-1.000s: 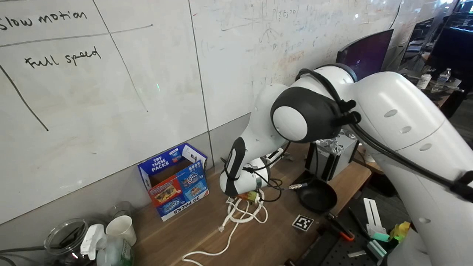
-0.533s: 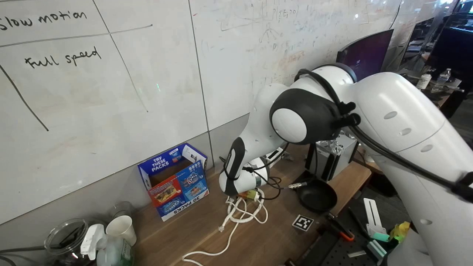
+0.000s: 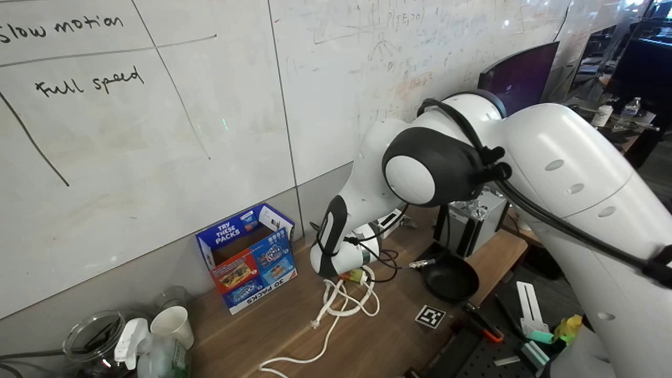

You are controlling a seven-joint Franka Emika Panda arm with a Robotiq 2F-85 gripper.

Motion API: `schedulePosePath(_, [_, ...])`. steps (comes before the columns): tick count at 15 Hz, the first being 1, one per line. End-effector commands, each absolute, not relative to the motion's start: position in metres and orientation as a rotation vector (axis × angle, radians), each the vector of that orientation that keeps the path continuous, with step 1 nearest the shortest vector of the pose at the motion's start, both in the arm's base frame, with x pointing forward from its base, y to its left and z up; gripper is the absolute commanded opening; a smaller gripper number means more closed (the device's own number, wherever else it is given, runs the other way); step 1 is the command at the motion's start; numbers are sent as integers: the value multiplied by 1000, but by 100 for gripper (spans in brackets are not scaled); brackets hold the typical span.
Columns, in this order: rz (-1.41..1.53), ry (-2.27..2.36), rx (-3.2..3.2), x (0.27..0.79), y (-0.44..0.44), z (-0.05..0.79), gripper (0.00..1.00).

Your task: Put the strings in the blue box

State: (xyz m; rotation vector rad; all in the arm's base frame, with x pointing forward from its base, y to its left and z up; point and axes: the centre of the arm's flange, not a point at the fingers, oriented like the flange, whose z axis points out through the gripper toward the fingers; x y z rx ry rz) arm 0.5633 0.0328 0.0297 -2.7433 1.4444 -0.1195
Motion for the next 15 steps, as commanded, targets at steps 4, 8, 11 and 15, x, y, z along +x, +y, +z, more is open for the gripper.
schedulePosePath(4, [-185,1394,-2793,574,12,57,14])
schedulePosePath(8, [-248,1321,-2806,590,-3,96,14])
schedulePosePath(11, [-283,1221,-2806,608,-3,128,14])
schedulePosePath(15, [-374,1073,-2810,617,17,194,13])
